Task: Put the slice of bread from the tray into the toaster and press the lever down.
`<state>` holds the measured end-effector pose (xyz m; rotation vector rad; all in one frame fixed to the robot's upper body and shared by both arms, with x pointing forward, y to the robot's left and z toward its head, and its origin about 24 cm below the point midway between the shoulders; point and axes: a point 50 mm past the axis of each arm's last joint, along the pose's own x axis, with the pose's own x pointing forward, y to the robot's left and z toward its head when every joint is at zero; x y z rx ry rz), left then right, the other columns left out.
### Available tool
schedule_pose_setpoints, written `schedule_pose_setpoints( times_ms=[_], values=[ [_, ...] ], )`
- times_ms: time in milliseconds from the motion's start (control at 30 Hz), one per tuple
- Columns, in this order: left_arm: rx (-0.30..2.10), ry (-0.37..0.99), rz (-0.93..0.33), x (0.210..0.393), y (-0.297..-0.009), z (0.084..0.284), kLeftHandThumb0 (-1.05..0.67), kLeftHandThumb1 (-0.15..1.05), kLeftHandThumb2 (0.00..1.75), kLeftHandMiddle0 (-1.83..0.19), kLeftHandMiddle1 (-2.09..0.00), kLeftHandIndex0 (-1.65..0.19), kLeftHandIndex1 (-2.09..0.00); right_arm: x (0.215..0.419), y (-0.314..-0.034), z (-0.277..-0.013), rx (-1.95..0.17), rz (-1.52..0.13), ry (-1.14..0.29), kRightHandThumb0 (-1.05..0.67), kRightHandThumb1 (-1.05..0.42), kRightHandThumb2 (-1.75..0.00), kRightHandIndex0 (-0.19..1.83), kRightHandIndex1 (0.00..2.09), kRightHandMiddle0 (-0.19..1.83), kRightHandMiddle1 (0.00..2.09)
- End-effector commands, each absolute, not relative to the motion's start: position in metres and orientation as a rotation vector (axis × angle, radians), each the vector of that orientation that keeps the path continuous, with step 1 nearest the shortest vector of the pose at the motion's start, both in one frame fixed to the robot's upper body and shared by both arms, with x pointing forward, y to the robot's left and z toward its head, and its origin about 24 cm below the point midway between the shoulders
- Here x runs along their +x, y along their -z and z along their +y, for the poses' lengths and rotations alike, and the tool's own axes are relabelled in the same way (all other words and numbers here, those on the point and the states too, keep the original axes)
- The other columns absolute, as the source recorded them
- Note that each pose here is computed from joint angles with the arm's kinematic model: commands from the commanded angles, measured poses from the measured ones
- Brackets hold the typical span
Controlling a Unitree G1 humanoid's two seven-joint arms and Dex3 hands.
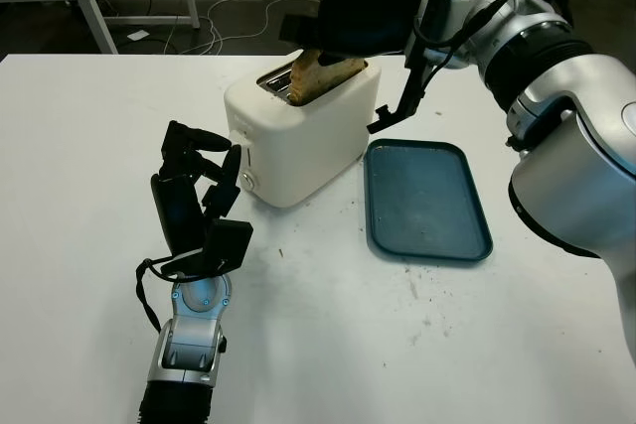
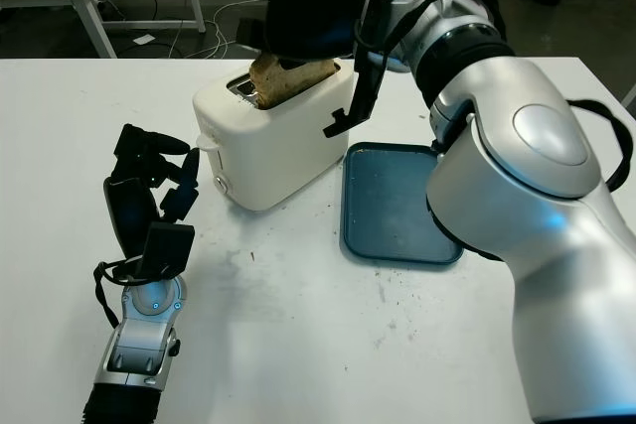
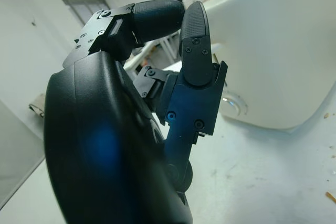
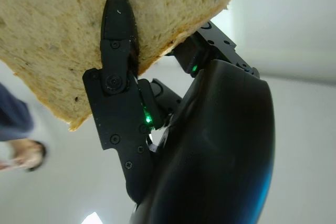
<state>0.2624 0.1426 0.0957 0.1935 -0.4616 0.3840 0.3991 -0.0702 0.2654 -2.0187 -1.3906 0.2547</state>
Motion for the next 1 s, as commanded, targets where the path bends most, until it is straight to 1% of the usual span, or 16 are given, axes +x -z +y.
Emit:
schedule_pose_setpoints(
  times_ms=[0, 100, 267, 367, 467, 533, 633, 867, 967],
  values=[
    [0.187, -0.383, -0.455, 0.262, -0.095, 0.14, -0.41, 0.92, 0.37, -0.74, -1.75, -0.4, -1.71, 0.402, -0.265, -0.079, -2.011, -1.332, -0.218, -0.54, -0.92, -0.46, 1.2, 1.75, 0.91, 1.75],
    [0.182, -0.382, -0.453, 0.262, -0.095, 0.141, -0.4, 0.92, 0.37, -0.75, -1.75, -0.4, -1.71, 0.404, -0.262, -0.084, -2.02, -1.301, -0.204, -0.53, -0.92, -0.47, 1.2, 1.75, 0.9, 1.75],
    [0.185, -0.379, -0.449, 0.262, -0.094, 0.14, -0.41, 0.92, 0.37, -0.74, -1.75, -0.39, -1.7, 0.405, -0.258, -0.091, -1.994, -1.244, -0.191, -0.53, -0.92, -0.45, 1.21, 1.75, 0.87, 1.75],
    [0.182, -0.378, -0.453, 0.262, -0.095, 0.14, -0.41, 0.92, 0.37, -0.73, -1.75, -0.39, -1.71, 0.406, -0.256, -0.094, -1.996, -1.231, -0.19, -0.52, -0.92, -0.48, 1.19, 1.75, 0.87, 1.75],
    [0.178, -0.375, -0.454, 0.262, -0.094, 0.14, -0.4, 0.92, 0.37, -0.73, -1.75, -0.38, -1.72, 0.406, -0.253, -0.095, -2.014, -1.232, -0.195, -0.53, -0.92, -0.43, 1.19, 1.75, 0.88, 1.75],
    [0.182, -0.376, -0.452, 0.262, -0.094, 0.14, -0.4, 0.92, 0.37, -0.73, -1.75, -0.38, -1.72, 0.407, -0.25, -0.096, -2.019, -1.213, -0.206, -0.53, -0.92, -0.43, 1.19, 1.75, 0.87, 1.75],
    [0.177, -0.378, -0.453, 0.262, -0.094, 0.14, -0.4, 0.92, 0.37, -0.73, -1.75, -0.38, -1.72, 0.406, -0.246, -0.096, -2.026, -1.231, -0.216, -0.53, -0.92, -0.42, 1.18, 1.75, 0.87, 1.75],
    [0.172, -0.378, -0.451, 0.262, -0.094, 0.14, -0.4, 0.92, 0.37, -0.73, -1.75, -0.38, -1.71, 0.405, -0.245, -0.09, -2.021, -1.247, -0.237, -0.55, -0.92, -0.52, 1.21, 1.75, 0.89, 1.75],
    [0.176, -0.377, -0.455, 0.262, -0.094, 0.14, -0.4, 0.92, 0.37, -0.75, -1.75, -0.39, -1.72, 0.405, -0.246, -0.087, -1.992, -1.245, -0.237, -0.54, -0.92, -0.45, 1.21, 1.75, 0.91, 1.75]
  ],
)
